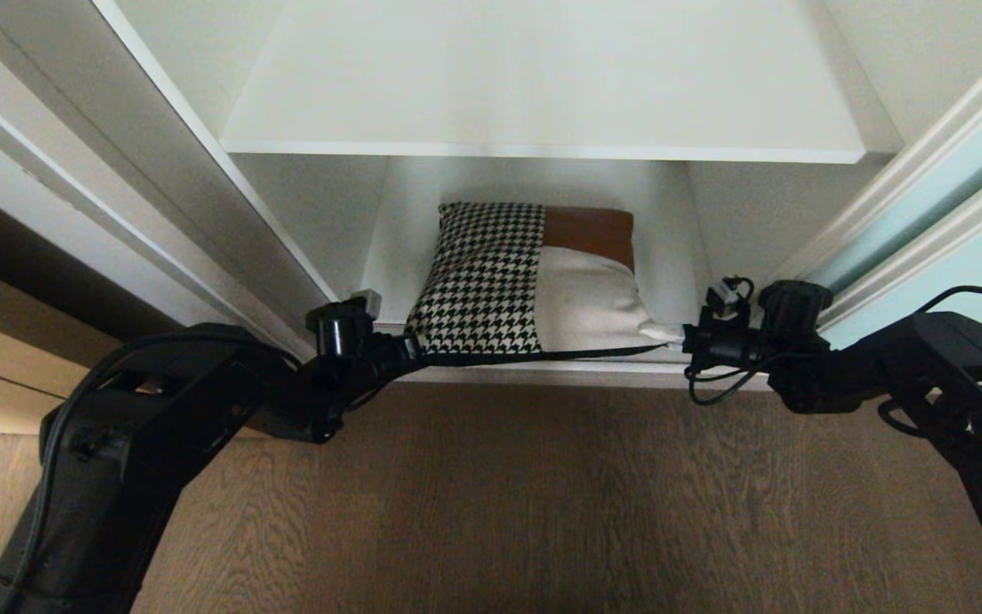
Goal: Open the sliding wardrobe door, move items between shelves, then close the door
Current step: Place the pillow on the lower shelf
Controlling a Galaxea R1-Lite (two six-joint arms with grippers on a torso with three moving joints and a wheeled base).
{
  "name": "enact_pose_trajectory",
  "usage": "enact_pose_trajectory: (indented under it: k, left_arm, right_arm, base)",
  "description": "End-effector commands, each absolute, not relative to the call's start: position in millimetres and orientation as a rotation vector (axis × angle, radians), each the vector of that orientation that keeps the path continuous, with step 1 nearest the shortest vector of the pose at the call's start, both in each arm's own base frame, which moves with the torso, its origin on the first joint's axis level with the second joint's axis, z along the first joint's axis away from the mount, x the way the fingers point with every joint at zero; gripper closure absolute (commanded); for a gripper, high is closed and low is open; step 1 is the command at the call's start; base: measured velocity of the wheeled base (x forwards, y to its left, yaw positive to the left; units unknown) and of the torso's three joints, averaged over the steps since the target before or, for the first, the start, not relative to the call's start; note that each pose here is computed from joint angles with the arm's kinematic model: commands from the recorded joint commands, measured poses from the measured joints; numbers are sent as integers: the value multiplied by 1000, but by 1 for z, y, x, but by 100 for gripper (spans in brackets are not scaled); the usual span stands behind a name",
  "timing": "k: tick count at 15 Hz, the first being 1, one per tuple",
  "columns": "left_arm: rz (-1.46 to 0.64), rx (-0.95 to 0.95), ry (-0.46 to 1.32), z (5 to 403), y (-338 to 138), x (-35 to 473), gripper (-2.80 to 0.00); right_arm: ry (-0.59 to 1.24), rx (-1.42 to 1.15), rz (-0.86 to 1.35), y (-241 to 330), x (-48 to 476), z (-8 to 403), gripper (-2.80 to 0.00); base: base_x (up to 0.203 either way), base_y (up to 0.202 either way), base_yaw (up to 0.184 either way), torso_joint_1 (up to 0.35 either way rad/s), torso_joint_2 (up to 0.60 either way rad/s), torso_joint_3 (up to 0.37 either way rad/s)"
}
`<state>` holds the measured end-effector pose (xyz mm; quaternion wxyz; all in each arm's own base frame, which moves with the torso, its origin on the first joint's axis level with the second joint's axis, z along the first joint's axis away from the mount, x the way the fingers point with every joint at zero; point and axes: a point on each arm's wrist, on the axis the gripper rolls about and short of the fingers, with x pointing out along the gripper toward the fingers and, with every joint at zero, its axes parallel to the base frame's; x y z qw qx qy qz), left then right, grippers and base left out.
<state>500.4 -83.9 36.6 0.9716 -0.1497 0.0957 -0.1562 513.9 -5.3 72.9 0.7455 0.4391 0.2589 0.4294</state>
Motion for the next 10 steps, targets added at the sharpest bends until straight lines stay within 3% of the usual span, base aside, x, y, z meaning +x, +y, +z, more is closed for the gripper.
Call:
enact_pose_trajectory:
  k: [1, 7, 10]
  left_arm:
    - [-314, -304, 215, 30, -84, 499, 0]
    - [-319, -250, 209, 21, -87, 497, 0]
    - [-321, -232, 202, 21, -86, 492, 0]
  right_arm:
    - [569, 962, 947, -5, 514, 73, 0]
    - [571, 964, 945, -5, 514, 71, 0]
    - [575, 967, 944, -4, 514, 70, 0]
  base:
    - [121, 0, 5, 2, 0, 2]
    - [136, 0, -3, -5, -6, 6]
    - [-41, 0, 1, 5, 3, -1]
